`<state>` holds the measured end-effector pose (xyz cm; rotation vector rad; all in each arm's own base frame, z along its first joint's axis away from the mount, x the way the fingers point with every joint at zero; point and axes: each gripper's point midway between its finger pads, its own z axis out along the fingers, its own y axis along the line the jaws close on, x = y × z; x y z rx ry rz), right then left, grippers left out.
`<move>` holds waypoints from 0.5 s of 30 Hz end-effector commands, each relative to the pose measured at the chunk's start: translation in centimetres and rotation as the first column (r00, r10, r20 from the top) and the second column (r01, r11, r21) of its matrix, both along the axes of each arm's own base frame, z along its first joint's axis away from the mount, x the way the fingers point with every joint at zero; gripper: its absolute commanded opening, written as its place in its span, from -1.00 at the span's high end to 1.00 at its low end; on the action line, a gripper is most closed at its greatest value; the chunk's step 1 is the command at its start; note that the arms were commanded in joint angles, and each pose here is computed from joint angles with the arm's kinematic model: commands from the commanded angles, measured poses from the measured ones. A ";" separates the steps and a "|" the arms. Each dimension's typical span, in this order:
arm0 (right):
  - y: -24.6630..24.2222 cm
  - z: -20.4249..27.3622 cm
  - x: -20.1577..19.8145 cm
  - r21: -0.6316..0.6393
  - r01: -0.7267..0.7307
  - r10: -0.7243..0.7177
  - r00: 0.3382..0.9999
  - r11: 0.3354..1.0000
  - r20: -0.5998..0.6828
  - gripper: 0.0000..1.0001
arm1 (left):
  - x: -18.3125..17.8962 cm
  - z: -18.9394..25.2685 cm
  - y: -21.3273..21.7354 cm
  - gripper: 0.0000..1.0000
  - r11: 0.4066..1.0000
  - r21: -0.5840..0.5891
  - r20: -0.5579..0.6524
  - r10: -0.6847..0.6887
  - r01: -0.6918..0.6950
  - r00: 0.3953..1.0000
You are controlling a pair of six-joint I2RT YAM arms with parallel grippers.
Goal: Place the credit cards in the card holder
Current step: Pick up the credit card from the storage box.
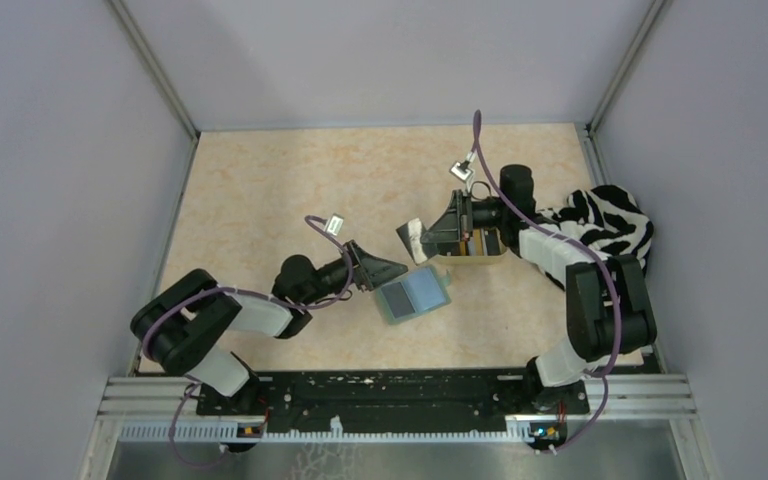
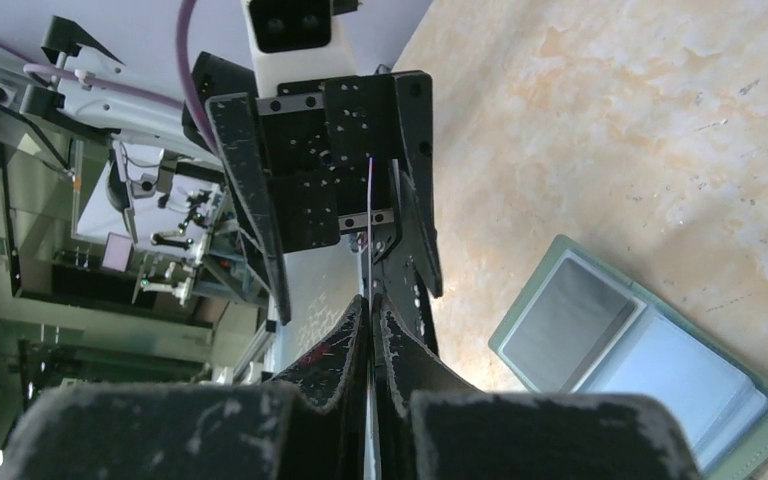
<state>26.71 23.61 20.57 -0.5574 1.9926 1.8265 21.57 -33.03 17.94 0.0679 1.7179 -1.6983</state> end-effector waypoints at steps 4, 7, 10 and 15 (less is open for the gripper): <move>1.0 0.3 -0.4 0.006 -0.055 0.054 0.997 0.998 0.060 1.00 | 0.5 3.3 -1.4 -0.44 0.996 -0.089 0.102 -0.011 0.020 0.995; 1.3 0.2 -0.6 0.004 -0.066 0.066 0.996 0.998 0.060 1.00 | 0.9 3.3 -1.9 -0.28 0.996 -0.087 0.102 -0.021 0.030 0.995; 1.5 0.1 -0.7 0.001 -0.075 0.075 0.995 0.997 0.059 1.00 | 1.2 3.3 -2.3 -0.07 0.996 -0.085 0.102 -0.027 0.035 0.994; 1.7 0.0 -0.8 -0.004 -0.082 0.082 0.994 0.997 0.066 1.00 | 1.2 3.1 -2.5 0.50 0.996 -0.071 0.106 -0.039 0.047 0.994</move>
